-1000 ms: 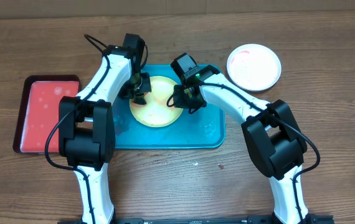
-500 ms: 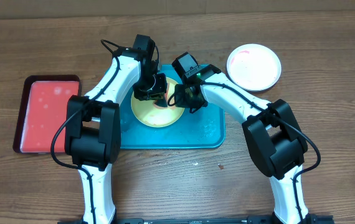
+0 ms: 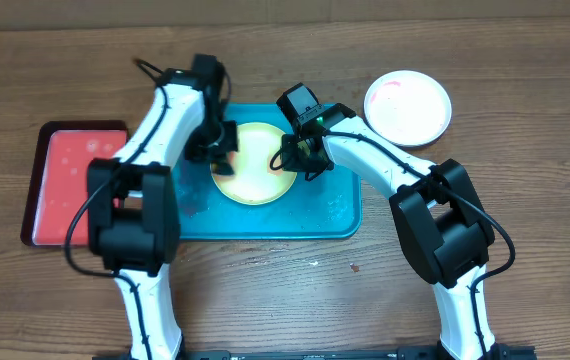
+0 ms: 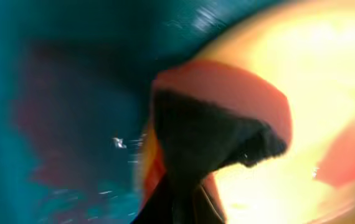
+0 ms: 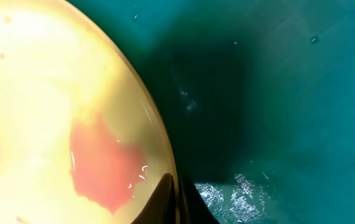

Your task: Clean dirty plates on tray and stack at the side

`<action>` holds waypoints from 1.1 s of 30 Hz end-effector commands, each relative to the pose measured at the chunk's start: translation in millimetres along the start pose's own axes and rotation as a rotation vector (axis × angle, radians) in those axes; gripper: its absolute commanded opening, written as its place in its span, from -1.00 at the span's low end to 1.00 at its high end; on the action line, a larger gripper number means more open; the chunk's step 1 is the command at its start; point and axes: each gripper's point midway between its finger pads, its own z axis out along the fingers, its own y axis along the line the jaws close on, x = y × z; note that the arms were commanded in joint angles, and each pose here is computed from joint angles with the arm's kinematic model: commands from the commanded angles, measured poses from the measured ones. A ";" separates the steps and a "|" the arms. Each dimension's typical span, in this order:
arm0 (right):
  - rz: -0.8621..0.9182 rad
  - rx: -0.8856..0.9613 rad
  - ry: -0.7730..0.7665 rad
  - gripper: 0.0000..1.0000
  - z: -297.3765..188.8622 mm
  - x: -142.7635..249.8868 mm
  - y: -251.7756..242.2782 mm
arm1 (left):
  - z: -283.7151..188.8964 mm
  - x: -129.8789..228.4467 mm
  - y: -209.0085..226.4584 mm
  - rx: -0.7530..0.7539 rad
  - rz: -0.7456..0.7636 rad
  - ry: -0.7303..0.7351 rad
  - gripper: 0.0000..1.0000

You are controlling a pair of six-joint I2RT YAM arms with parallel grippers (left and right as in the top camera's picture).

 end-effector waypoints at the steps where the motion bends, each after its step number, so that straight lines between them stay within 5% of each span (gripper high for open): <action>1: -0.029 0.022 -0.085 -0.93 -21.3 -22.8 -1.4 | -65.7 -28.5 40.9 -0.093 -0.156 -0.216 -0.91; 12: -0.103 0.040 -0.160 -0.93 -44.7 -45.7 9.3 | -86.9 -36.3 97.8 0.034 -0.351 -0.236 -0.92; 21: -0.290 0.442 -0.423 -0.93 -111.5 -72.5 11.8 | -88.3 -36.8 101.0 0.122 -0.344 -0.221 -0.92; 33: -0.619 0.850 -0.772 -0.93 -208.8 -65.3 88.3 | -90.5 -29.6 156.6 0.129 -0.491 -0.208 -0.92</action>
